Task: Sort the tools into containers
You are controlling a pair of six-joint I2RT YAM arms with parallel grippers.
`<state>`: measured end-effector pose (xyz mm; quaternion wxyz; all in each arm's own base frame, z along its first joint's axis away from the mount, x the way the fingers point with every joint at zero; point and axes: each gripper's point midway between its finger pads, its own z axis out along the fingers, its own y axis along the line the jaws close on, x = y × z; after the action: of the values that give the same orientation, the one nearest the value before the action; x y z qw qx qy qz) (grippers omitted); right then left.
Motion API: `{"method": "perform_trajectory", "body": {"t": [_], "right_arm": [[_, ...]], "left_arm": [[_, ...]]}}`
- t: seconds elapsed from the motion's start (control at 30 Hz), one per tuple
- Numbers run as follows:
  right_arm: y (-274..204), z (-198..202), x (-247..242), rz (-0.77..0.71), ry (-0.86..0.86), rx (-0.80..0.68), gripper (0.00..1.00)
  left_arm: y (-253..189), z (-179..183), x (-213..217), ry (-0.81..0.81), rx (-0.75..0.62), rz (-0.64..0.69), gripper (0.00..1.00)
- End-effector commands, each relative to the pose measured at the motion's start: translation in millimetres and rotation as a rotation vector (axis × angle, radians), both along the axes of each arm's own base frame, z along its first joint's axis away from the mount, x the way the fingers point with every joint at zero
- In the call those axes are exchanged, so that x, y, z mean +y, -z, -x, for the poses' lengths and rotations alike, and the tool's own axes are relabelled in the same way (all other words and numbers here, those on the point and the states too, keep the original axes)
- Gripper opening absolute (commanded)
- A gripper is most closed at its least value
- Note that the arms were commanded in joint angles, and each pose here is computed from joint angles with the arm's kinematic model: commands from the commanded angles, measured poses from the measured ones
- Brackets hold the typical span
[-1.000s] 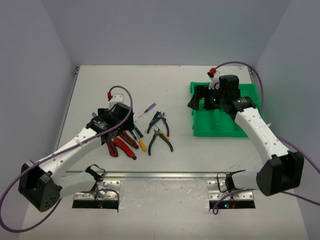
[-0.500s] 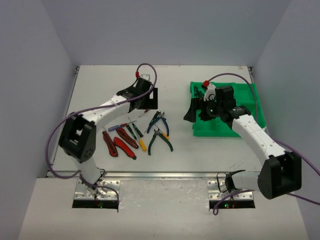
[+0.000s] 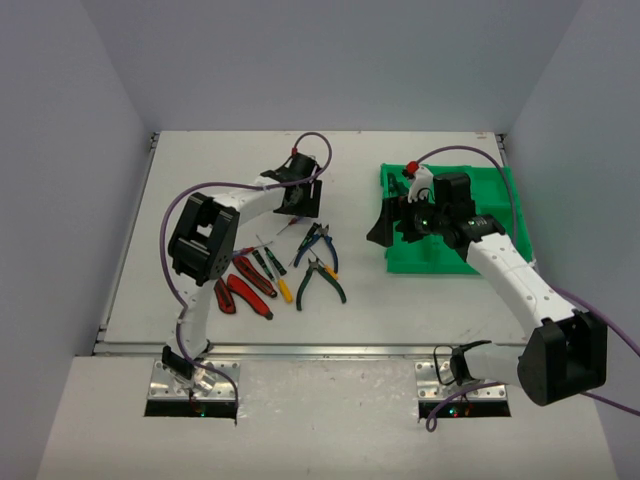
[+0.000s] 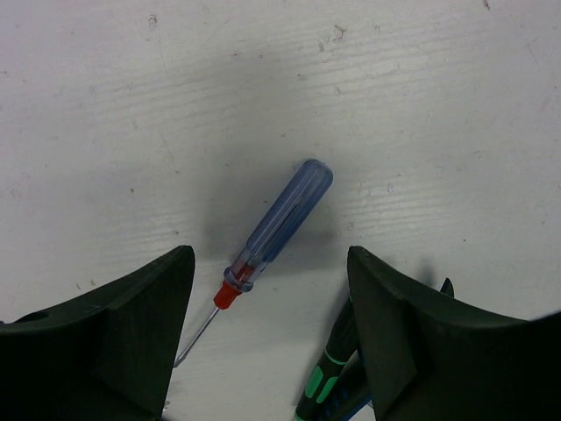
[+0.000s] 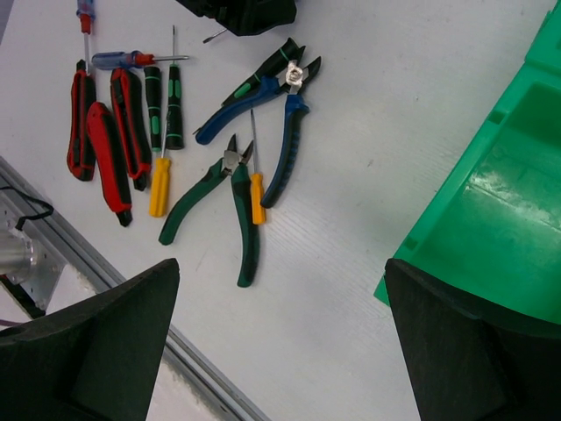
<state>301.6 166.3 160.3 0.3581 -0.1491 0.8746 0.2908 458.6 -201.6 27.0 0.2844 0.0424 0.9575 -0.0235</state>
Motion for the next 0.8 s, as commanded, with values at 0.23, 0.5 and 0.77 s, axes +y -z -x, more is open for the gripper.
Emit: {"method": "perform_trajectory", "body": {"t": [0.23,0.5,0.77], "right_arm": [[-8,-5,10,-0.049,-0.053,-0.042,0.99],[-8,-6,20,-0.111,-0.074,-0.021,0.99],[-49,16,62,-0.462,-0.217,0.05,0.99]], "left_arm": [[24,-10,16,-0.032,0.022,-0.044,0.38],[-1,-19,12,-0.009,-0.057,0.013,0.06],[-108,0,-10,0.021,-0.253,0.27,0.0]]}}
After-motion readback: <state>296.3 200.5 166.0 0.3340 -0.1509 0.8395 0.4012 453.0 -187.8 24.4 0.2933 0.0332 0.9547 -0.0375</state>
